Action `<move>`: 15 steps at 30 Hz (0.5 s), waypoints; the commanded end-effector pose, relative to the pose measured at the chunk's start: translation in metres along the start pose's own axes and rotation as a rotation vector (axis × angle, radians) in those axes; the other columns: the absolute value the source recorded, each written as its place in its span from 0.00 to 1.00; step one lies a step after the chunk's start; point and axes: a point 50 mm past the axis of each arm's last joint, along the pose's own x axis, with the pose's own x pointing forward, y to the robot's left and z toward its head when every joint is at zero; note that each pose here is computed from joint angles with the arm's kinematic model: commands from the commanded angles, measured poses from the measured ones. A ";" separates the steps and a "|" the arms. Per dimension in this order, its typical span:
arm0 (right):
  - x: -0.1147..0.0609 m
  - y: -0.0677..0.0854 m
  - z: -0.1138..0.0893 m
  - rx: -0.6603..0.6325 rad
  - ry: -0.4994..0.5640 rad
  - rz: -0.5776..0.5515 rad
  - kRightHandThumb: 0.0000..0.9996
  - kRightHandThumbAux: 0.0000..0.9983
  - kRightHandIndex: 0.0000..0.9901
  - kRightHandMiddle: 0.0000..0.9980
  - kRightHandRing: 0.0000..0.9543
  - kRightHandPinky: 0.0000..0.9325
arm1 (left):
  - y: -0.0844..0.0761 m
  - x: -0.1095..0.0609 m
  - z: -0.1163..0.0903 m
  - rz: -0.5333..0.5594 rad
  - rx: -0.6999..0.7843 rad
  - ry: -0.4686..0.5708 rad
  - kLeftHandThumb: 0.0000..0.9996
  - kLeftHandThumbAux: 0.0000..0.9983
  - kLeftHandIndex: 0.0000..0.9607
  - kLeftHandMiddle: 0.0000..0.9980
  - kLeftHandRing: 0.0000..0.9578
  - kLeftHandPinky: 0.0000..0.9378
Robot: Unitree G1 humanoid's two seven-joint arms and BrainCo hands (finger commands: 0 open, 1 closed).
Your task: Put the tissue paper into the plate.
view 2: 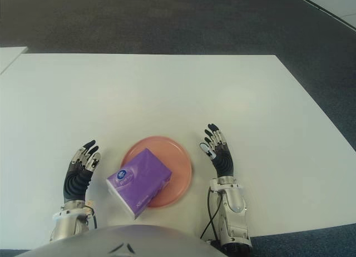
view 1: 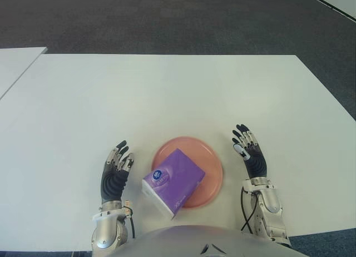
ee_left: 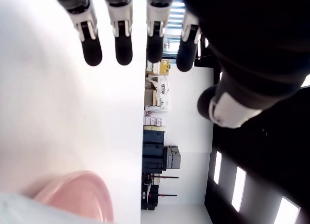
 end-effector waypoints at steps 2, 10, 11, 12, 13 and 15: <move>-0.006 0.004 -0.013 -0.001 0.046 -0.005 0.13 0.56 0.08 0.09 0.08 0.11 | -0.005 -0.002 -0.010 0.017 -0.024 0.023 0.27 0.64 0.22 0.14 0.15 0.21; -0.013 0.012 -0.025 0.008 0.112 -0.020 0.18 0.54 0.09 0.11 0.09 0.11 | -0.008 -0.001 -0.019 0.012 -0.031 0.074 0.22 0.62 0.19 0.15 0.16 0.21; -0.014 0.013 -0.026 0.008 0.124 -0.024 0.18 0.54 0.09 0.11 0.09 0.11 | -0.008 -0.001 -0.020 0.012 -0.029 0.080 0.22 0.62 0.18 0.15 0.16 0.21; -0.016 0.014 -0.028 0.008 0.140 -0.029 0.19 0.54 0.09 0.11 0.10 0.11 | -0.007 -0.001 -0.022 0.013 -0.026 0.086 0.21 0.62 0.18 0.15 0.17 0.21; -0.017 0.014 -0.030 0.008 0.150 -0.033 0.19 0.54 0.10 0.11 0.10 0.11 | -0.007 -0.001 -0.022 0.013 -0.023 0.089 0.20 0.61 0.17 0.15 0.17 0.21; -0.019 0.014 -0.032 0.011 0.165 -0.037 0.20 0.54 0.10 0.12 0.10 0.10 | -0.007 -0.001 -0.023 0.012 -0.019 0.093 0.19 0.61 0.16 0.14 0.16 0.20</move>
